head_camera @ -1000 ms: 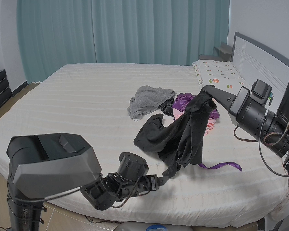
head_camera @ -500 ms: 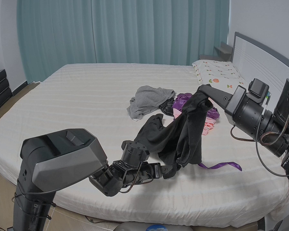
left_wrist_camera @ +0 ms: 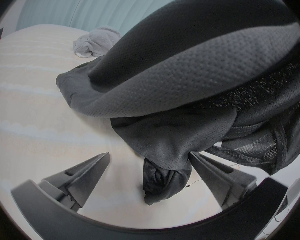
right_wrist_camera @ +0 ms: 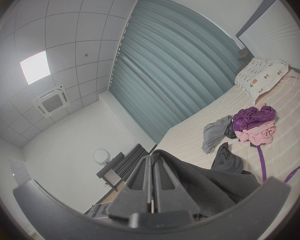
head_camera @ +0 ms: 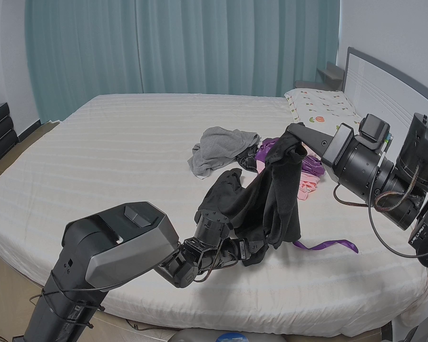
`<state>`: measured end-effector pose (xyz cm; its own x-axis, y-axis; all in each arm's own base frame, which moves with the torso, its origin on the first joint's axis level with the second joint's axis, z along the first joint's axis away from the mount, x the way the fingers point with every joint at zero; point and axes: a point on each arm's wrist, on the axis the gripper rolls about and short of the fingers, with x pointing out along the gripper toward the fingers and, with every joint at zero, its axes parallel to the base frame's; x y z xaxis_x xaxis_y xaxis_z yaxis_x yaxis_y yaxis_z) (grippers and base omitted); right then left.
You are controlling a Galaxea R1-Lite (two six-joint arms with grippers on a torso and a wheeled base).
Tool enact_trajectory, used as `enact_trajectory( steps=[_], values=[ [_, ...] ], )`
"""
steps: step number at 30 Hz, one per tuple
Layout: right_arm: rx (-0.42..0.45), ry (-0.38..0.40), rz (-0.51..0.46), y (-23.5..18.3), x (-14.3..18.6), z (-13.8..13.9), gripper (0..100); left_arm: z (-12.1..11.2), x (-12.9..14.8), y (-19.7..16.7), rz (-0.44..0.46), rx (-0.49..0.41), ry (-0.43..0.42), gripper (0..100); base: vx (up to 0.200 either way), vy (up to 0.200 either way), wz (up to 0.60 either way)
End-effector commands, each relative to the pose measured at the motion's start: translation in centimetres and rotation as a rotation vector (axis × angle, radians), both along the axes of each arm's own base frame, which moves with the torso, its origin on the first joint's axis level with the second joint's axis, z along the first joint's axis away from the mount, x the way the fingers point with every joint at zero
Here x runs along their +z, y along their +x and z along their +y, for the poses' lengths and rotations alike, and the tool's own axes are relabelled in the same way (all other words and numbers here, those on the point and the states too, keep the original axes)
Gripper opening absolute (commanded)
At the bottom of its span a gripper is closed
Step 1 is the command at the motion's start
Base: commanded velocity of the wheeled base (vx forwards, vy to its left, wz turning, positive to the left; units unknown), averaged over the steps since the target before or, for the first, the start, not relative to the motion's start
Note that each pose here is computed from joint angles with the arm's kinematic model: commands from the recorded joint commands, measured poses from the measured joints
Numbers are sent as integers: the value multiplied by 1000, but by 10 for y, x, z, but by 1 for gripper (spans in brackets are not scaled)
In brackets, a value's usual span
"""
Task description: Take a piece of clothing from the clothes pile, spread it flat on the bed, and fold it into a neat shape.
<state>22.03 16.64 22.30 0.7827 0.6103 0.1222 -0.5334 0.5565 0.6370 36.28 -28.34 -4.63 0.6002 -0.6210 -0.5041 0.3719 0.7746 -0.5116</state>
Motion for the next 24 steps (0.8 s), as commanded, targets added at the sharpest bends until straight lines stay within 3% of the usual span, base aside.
enact_trajectory(
  steps=[1, 2, 3, 9, 12, 16, 24],
  values=[
    [-4, -5, 10, 2, -3, 0, 0, -2, -4, 2, 9, 9, -14, 100, 0, 0, 0],
    [-4, -4, 8, 1, -3, 0, 0, -2, -4, 2, 8, 12, -19, 100, 0, 0, 0],
    [-5, -5, 10, 1, -3, -1, 0, -2, -3, 3, 3, 22, -33, 0, 0, 0, 0],
    [-7, 5, 9, 1, -1, -3, 0, -3, 1, 5, -6, 37, -64, 0, 0, 0, 0],
    [-21, 6, 8, 2, -1, -7, 0, -3, 6, 7, 7, 92, -107, 0, 0, 0, 0],
    [-41, 8, 8, 5, -1, -12, 0, 2, 8, 8, 3, 134, -101, 0, 0, 0, 0],
    [-126, 19, 82, 21, -15, -34, 0, 47, 46, -13, 22, 222, -67, 0, 0, 0, 0]
  ],
)
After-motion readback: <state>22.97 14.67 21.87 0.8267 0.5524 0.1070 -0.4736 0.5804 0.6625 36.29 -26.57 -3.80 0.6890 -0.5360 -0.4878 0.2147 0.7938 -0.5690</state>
